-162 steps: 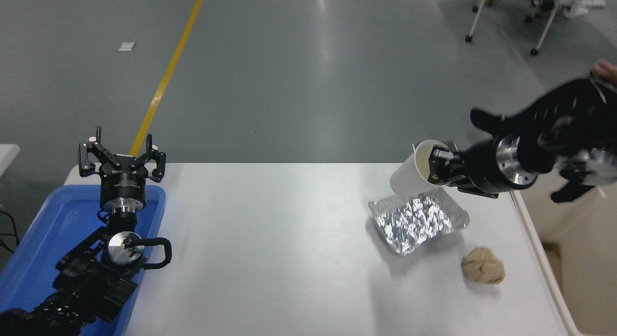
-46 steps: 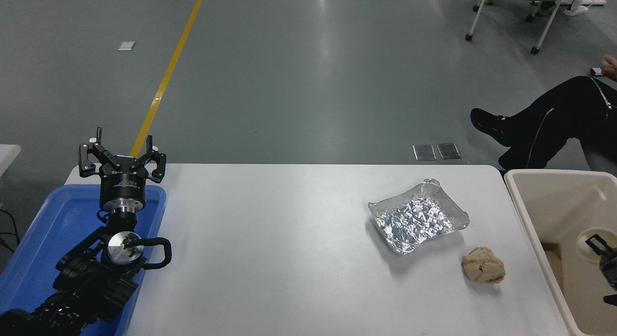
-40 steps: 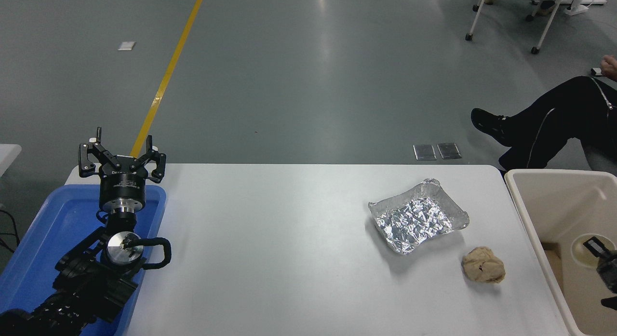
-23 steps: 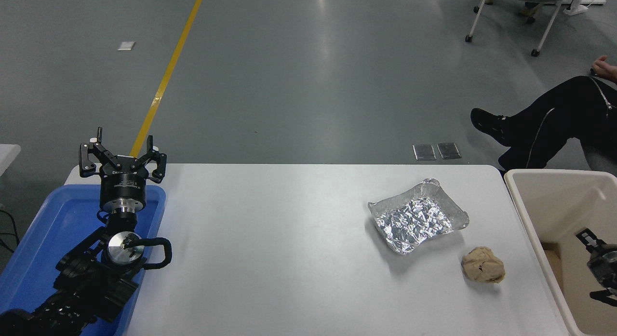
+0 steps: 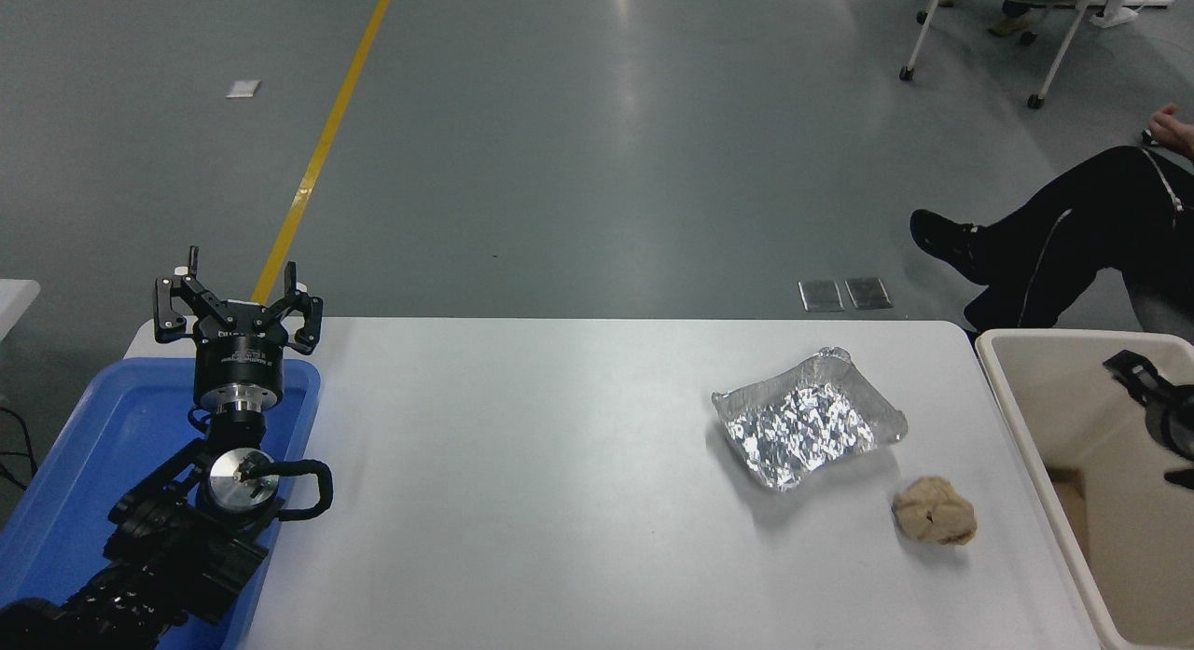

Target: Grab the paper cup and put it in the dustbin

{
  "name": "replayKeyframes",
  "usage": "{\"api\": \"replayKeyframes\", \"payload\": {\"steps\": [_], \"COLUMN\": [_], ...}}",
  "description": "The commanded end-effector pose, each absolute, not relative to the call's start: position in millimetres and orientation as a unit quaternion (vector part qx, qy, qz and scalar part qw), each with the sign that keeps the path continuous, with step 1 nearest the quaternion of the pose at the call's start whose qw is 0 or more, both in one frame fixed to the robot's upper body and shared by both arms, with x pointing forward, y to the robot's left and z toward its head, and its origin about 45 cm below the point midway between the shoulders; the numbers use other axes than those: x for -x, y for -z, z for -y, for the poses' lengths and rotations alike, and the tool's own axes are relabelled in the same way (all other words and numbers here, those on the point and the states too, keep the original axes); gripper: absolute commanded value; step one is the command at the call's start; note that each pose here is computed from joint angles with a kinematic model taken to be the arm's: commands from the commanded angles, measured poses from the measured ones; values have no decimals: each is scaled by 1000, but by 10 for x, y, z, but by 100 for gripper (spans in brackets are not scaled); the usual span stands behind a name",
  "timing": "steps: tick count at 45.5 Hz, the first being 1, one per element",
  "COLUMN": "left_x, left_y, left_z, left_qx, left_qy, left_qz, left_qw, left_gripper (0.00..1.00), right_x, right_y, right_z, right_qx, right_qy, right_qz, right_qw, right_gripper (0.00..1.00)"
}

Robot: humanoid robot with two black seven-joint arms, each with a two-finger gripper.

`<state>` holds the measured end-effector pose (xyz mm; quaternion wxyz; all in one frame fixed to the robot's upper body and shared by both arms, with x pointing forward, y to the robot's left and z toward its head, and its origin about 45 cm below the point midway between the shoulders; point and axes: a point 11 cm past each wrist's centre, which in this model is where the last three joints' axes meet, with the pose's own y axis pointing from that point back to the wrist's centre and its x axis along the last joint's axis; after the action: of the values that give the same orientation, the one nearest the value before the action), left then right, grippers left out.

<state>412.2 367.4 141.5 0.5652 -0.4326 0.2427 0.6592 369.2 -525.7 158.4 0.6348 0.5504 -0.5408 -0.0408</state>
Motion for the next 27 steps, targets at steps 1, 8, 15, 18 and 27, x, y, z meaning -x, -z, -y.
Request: {"api": "replayKeyframes", "payload": {"steps": [1,8,15,18,27], "left_x": [-4122,-4122,-4122,-4121,-4121], "left_y": [-1414,-1414,-1414,-1417,-1417], "left_z": [-3674,-3674,-3674,-3683,-3683], "left_qx": [432,432,432,433,433], "left_qy": [-659,-659,-659,-660,-660], "left_qz": [-243,-243,-243,-242,-242], "left_qw": [565,565,565,565,565], "left_gripper": [99,99,99,99,99], "right_x": [-3627,-3530,-3556,-3511,-3347], "right_y": [-2122,-2348,-2541,-2657,-2906], "right_z": [4641,3878,3044,2798,2234], "right_qx": [-599,-648,-680,-685,-722], "right_qy": [21,5,-57,-79,-96], "right_qz": [420,337,253,226,146], "right_qw": [681,682,686,688,669], "right_gripper": [100,100,100,100,100]}}
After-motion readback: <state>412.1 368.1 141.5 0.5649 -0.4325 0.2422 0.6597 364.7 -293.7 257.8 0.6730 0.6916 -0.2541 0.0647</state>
